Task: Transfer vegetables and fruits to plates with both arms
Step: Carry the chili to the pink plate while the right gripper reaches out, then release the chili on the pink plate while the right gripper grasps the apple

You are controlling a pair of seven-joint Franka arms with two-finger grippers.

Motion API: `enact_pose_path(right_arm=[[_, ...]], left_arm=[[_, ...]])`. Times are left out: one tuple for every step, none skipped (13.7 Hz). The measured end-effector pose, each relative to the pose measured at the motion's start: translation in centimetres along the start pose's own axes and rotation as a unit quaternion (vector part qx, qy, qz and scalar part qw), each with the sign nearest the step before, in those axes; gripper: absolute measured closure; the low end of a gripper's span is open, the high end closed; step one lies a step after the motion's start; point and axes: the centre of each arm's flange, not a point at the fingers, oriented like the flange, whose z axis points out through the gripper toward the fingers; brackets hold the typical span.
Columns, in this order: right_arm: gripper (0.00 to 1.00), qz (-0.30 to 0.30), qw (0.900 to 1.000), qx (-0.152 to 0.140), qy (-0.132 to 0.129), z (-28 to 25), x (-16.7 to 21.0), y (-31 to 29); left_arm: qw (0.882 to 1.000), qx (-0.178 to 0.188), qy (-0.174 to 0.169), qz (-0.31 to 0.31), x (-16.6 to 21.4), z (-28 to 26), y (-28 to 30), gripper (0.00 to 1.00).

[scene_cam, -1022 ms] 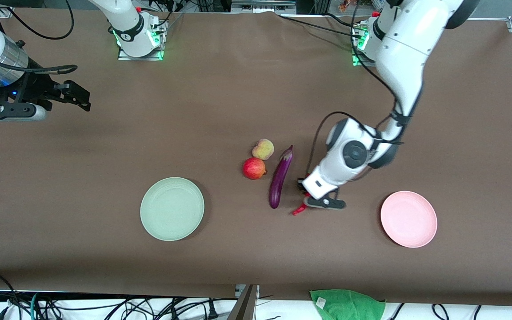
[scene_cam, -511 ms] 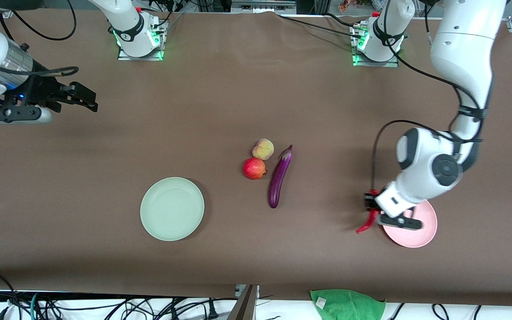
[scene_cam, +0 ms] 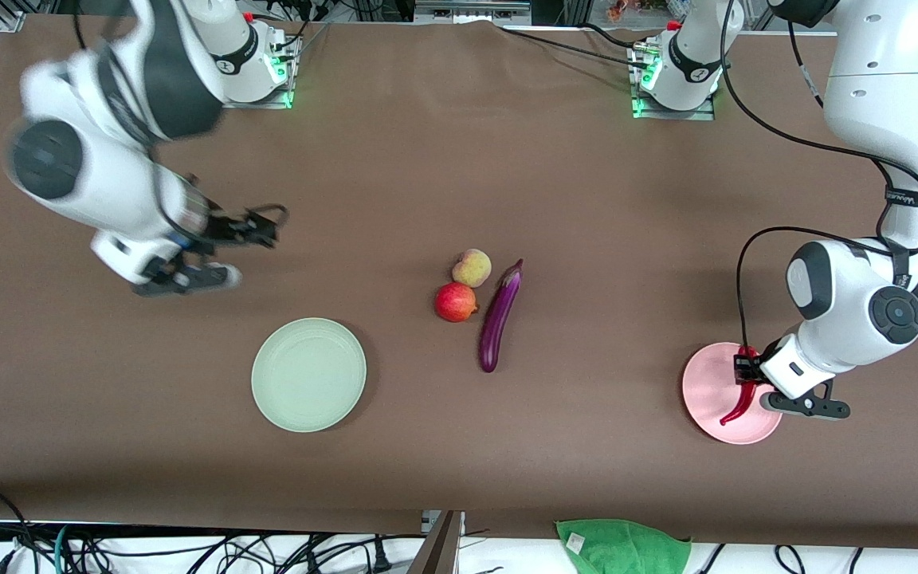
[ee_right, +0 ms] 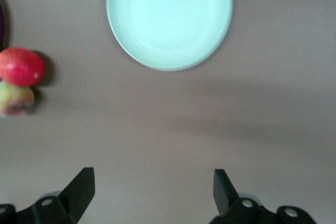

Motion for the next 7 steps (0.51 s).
enact_pose_path(right_arm=[[0.00, 0.006, 1.000, 0.003, 0.006, 1.6, 0.8, -1.7], [0.00, 0.026, 0.999, 0.010, 0.019, 3.1, 1.5, -3.7], [0.00, 0.047, 0.998, 0.017, 0.033, 4.7, 2.2, -5.9], [0.00, 0.070, 0.996, 0.024, 0.049, 6.8, 2.9, -8.7], [0.00, 0.099, 0.992, 0.033, 0.066, 9.1, 3.5, -11.5], [0.00, 0.133, 0.986, 0.045, 0.085, 11.3, 4.2, -14.0], [0.00, 0.161, 0.980, 0.057, 0.099, 13.3, 4.9, -16.3]], left_arm=[[1.000, 0.000, 0.000, 0.000, -0.1, 0.5, 0.0, 0.72], [1.000, 0.000, 0.000, 0.000, -0.1, 1.0, -0.1, 0.72], [1.000, 0.001, 0.002, -0.001, -0.1, 1.5, -0.2, 0.72], [1.000, 0.002, 0.004, -0.003, -0.2, 2.1, -0.4, 0.72], [1.000, 0.003, 0.006, -0.005, -0.3, 2.8, -0.8, 0.72], [1.000, 0.003, 0.006, -0.007, -0.4, 3.3, -1.2, 0.72], [1.000, 0.003, 0.005, -0.007, -0.6, 3.7, -1.6, 0.72]])
